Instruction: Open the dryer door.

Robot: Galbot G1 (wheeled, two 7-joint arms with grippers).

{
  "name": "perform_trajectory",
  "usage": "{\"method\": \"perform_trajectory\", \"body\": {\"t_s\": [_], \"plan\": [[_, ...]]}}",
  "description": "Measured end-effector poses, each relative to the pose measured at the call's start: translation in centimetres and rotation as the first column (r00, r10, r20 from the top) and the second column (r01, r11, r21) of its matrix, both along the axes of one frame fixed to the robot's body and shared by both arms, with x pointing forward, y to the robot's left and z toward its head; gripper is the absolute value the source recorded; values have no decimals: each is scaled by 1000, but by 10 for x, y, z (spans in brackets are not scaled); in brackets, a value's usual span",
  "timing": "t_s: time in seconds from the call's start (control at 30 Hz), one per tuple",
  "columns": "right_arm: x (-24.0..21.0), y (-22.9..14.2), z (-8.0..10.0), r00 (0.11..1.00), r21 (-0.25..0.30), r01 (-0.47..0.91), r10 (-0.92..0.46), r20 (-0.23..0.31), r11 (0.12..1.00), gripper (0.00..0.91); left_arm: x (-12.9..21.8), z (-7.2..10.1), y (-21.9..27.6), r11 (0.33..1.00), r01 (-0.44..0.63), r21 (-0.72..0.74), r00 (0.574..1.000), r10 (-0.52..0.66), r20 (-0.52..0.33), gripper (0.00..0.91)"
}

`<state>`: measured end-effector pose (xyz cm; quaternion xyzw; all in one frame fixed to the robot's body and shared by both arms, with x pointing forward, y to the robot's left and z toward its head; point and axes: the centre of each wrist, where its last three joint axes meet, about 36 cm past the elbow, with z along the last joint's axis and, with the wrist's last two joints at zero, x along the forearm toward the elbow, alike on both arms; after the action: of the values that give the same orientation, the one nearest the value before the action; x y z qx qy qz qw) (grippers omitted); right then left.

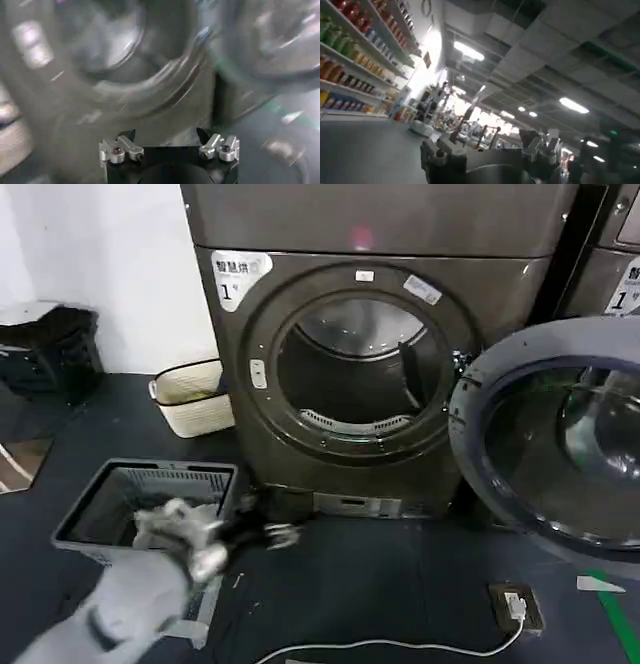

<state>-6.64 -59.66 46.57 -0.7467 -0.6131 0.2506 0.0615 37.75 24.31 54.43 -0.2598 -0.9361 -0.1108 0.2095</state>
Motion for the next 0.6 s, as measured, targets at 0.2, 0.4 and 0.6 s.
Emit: {"method": "perform_trajectory", "body": {"t_s": [0.2,0.4,0.6], "plan": [[-1,-15,-2,1000,26,9,-9,-6,1000,907,-11,19,59,967,-255,-14,960,251,-124,907],[6,-14,-10,1000,38,-14,14,-2,999,907,-1,32,88,918,-397,-8,887,382,-260,907],[5,-10,-22,999,38,-32,32,-3,999,907,29,34,119,896,-444,29,817,417,-399,907]]}}
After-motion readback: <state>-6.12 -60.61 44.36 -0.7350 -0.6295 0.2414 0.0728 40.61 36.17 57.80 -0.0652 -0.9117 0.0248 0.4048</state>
